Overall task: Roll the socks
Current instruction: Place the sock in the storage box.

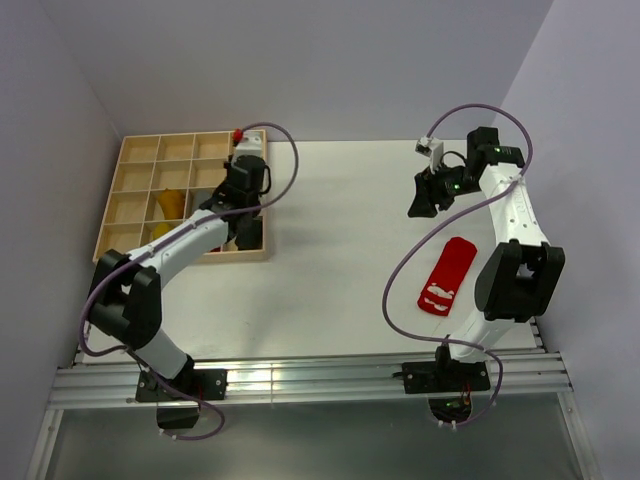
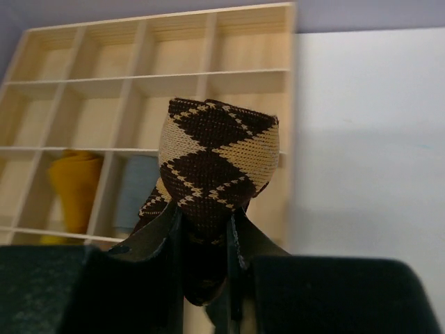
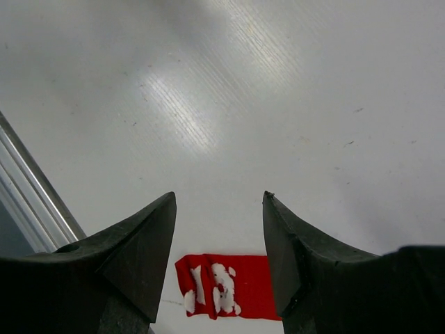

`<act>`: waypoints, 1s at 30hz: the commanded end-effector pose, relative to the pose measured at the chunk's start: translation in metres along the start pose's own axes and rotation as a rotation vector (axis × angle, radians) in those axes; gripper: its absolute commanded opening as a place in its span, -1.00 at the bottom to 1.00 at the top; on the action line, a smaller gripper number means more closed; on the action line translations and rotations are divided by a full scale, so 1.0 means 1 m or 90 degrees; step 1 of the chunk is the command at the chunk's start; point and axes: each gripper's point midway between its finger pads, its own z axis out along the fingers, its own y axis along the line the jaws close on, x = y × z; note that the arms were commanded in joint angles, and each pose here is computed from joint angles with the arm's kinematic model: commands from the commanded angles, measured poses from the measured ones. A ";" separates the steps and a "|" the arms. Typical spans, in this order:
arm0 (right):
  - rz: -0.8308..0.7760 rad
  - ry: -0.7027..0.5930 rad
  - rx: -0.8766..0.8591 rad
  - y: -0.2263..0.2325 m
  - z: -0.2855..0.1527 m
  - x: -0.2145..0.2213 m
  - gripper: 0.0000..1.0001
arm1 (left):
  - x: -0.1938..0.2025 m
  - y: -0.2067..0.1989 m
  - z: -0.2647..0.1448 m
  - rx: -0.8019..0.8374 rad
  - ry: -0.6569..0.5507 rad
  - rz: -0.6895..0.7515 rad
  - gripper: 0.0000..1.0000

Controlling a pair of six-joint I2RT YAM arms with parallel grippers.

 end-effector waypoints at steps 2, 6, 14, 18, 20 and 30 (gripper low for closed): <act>-0.018 -0.025 0.047 -0.004 -0.010 -0.008 0.20 | -0.021 0.075 0.018 -0.152 -0.012 -0.020 -1.00; -0.027 -0.028 0.055 -0.001 -0.013 -0.006 0.20 | -0.001 0.083 0.044 -0.197 0.037 0.019 -0.99; -0.027 -0.022 0.068 -0.001 -0.012 0.004 0.20 | 0.053 0.048 0.089 -0.173 0.120 0.033 -1.00; -0.021 -0.018 0.064 0.000 -0.011 0.008 0.20 | 0.085 0.030 0.099 -0.161 0.176 0.033 -0.99; -0.022 -0.015 0.065 0.000 -0.010 0.012 0.20 | 0.101 0.020 0.097 -0.149 0.192 0.045 -1.00; -0.014 0.000 0.047 0.003 -0.006 0.021 0.19 | 0.146 -0.026 0.086 -0.035 0.284 -0.015 -0.99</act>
